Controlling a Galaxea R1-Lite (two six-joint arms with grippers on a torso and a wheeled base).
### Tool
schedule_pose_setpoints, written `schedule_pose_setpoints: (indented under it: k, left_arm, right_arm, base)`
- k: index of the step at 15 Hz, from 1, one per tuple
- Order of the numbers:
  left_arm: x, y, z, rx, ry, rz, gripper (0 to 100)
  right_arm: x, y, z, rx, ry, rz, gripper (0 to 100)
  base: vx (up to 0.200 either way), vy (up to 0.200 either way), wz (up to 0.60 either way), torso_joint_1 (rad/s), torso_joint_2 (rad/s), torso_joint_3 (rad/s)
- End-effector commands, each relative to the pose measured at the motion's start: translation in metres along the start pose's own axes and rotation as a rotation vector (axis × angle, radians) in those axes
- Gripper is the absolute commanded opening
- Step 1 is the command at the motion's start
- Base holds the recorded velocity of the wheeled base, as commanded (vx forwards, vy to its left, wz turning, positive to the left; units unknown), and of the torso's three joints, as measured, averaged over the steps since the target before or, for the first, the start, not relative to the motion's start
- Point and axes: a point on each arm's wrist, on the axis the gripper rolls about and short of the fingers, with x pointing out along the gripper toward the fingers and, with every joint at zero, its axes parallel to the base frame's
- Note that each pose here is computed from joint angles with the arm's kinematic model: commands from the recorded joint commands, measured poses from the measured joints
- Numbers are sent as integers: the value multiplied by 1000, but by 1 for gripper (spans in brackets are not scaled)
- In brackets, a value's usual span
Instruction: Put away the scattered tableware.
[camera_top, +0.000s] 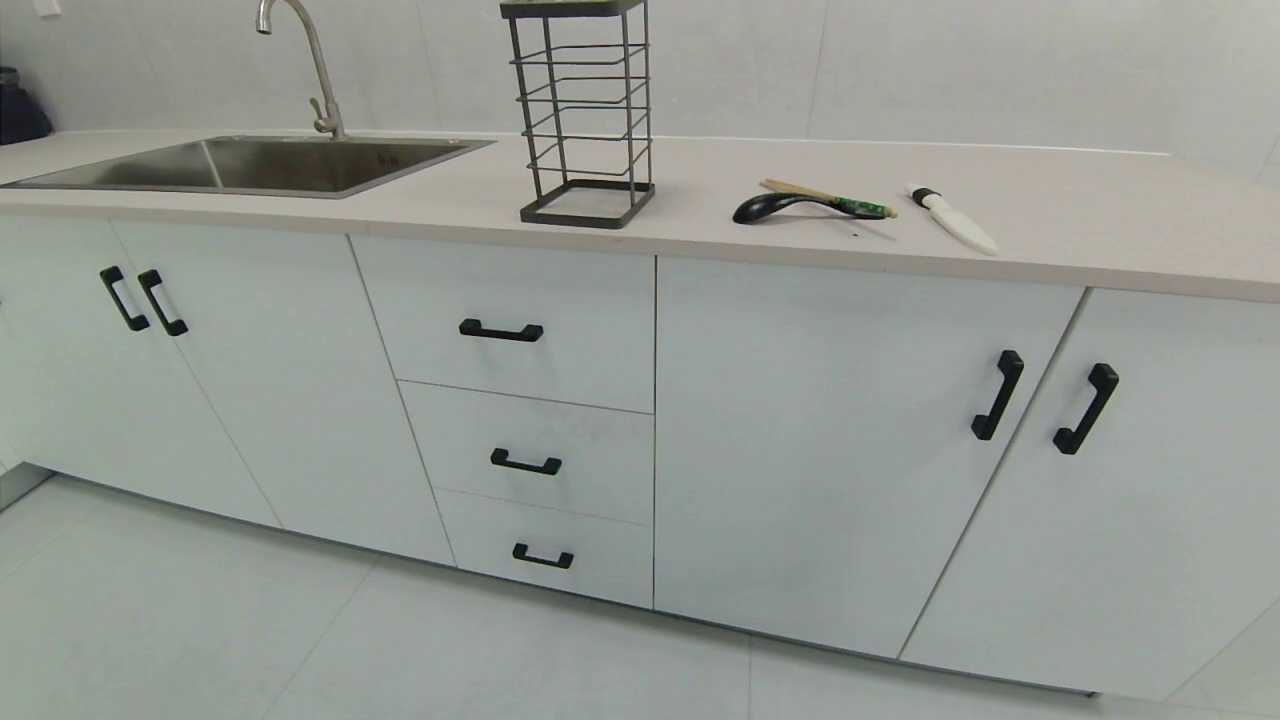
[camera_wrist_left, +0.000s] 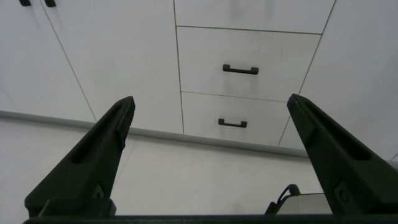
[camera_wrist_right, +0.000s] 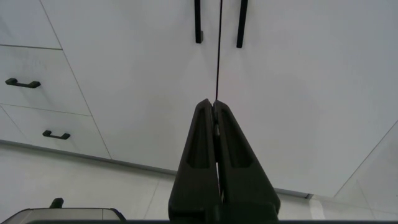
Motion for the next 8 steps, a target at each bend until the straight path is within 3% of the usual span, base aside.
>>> schedule_pose_setpoints:
  k: [1,4,5,6,7,8]
  left_arm:
    - [0,0,0,-7,-1,-1,100]
    - [0,0,1,13,-6,-1,100]
    - [0,0,4,54,-26,0,100]
    - [-3,0,17,60,-87,7,100]
    - [-12,0,80,66,-232,26,100]
    - [-12,0,91,70,-241,10,100]
  right_arm:
    - [0,0,0,0,1,2,0]
    - [0,0,0,0,2,1,0]
    - [0,0,0,0,2,2,0]
    - [0,0,0,0,2,2,0]
    - [0,0,0,0,2,1,0]
    - [0,0,0,0,2,1,0]
  base:
    - [0,0,0,0,0,0]
    - [0,0,0,0,0,0]
    - [0,0,0,0,0,0]
    - [0,0,0,0,0,0]
    - [0,0,0,0,0,0]
    - [0,0,0,0,0,0]
